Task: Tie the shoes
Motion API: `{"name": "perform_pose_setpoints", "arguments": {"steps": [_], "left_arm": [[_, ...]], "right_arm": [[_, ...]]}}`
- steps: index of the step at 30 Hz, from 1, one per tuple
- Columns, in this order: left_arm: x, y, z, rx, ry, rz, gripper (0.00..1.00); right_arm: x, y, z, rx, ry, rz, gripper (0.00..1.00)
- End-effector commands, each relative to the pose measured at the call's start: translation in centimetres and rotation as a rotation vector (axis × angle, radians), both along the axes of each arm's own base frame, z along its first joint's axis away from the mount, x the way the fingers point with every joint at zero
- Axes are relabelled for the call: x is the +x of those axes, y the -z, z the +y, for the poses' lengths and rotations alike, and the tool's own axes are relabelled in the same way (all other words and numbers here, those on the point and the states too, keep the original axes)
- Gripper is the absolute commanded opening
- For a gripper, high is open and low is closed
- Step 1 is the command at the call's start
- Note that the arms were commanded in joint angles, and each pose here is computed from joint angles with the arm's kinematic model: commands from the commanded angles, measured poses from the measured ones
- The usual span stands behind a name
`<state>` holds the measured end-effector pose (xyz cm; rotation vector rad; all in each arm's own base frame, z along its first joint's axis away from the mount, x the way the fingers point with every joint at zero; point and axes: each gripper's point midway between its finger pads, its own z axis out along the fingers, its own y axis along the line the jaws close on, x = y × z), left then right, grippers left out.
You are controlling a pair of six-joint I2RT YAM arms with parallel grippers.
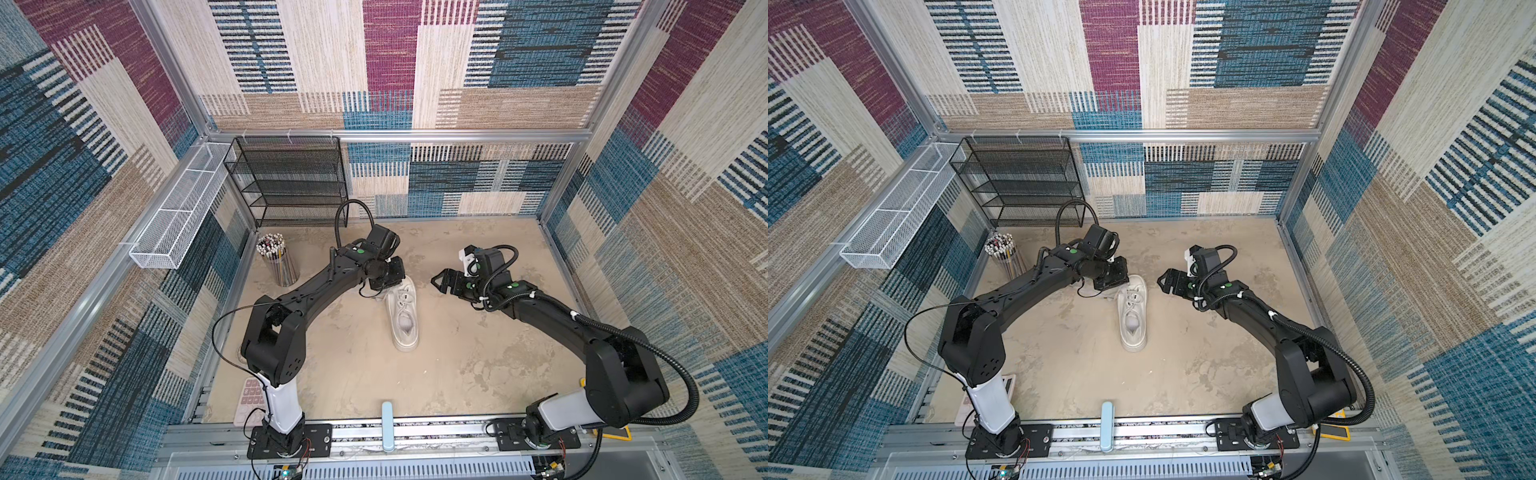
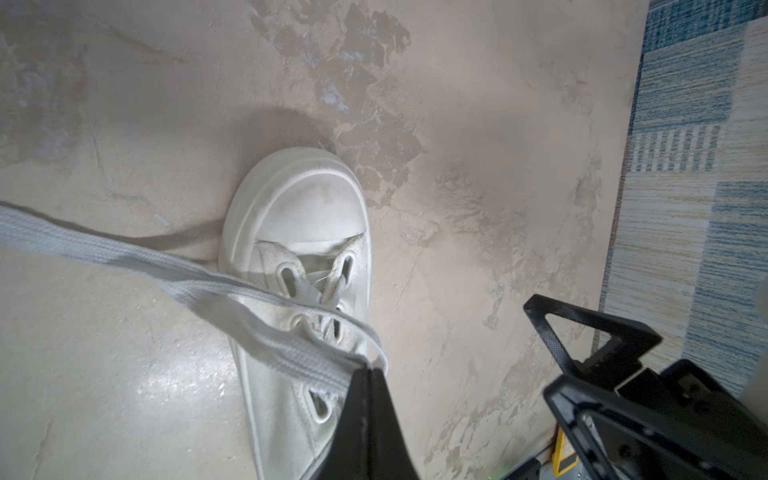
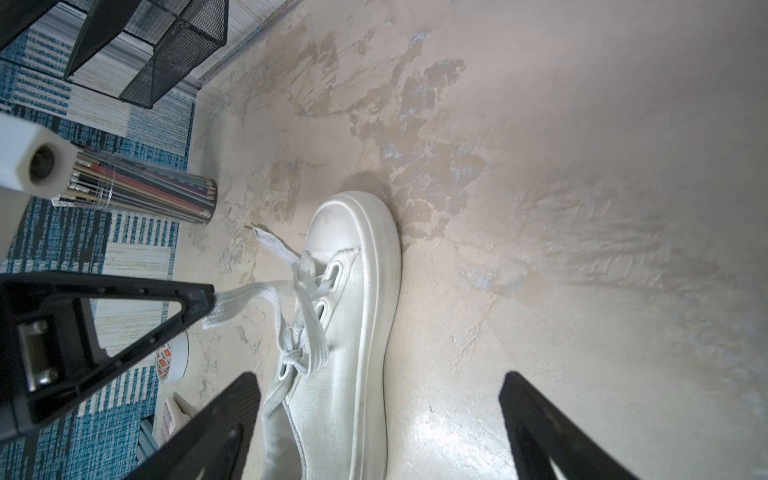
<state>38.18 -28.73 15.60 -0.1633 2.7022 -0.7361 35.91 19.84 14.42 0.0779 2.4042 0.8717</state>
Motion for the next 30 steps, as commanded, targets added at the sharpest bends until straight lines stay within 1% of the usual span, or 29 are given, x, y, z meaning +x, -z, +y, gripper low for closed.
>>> {"name": "perform_pose_setpoints", "arguments": {"steps": [1, 2, 6, 9, 11, 15, 17, 20, 23, 28, 30], "left_arm": [[0.2, -0.7, 0.2, -0.01, -0.015, -0.003, 0.0], [0.0, -0.7, 0.5, 0.0, -0.013, 0.0, 0.0], [-0.4, -0.4, 1.7, 0.039, -0.017, 0.006, 0.0], [-0.5, -0.5, 2.3, 0.024, -0.015, 0.01, 0.0], [-0.7, -0.6, 2.6, 0.02, -0.012, 0.011, 0.0], [-1.0, -0.4, 3.1, 0.012, -0.008, 0.023, 0.0], [-1.1, -0.5, 3.2, -0.001, -0.004, 0.031, 0.0], [-1.2, -0.5, 3.4, -0.006, -0.003, 0.033, 0.0], [-1.2, -0.8, 3.8, -0.01, -0.008, 0.03, 0.0], [-1.3, -1.1, 4.4, -0.019, -0.017, 0.027, 0.0], [-1.3, -1.1, 4.5, -0.02, -0.017, 0.028, 0.0]], "right_arm": [[0.2, -2.0, 1.2, 0.014, -0.109, -0.146, 0.82], [0.0, -2.5, 1.4, 0.004, -0.146, -0.192, 0.79], [-0.9, -3.5, 2.5, -0.014, -0.268, -0.316, 0.72], [-2.1, -3.5, 4.4, -0.023, -0.385, -0.386, 0.7], [-2.7, -3.5, 5.9, -0.056, -0.446, -0.433, 0.7], [-3.4, -3.6, 8.5, -0.068, -0.523, -0.499, 0.68], [-3.4, -3.6, 9.4, -0.064, -0.553, -0.532, 0.63], [-3.0, -3.4, 10.5, -0.078, -0.596, -0.563, 0.57], [-2.3, -2.6, 11.3, -0.105, -0.627, -0.574, 0.54], [-1.1, -1.5, 12.1, -0.137, -0.651, -0.571, 0.44], [-0.9, -1.1, 12.5, -0.142, -0.664, -0.56, 0.43]]}}
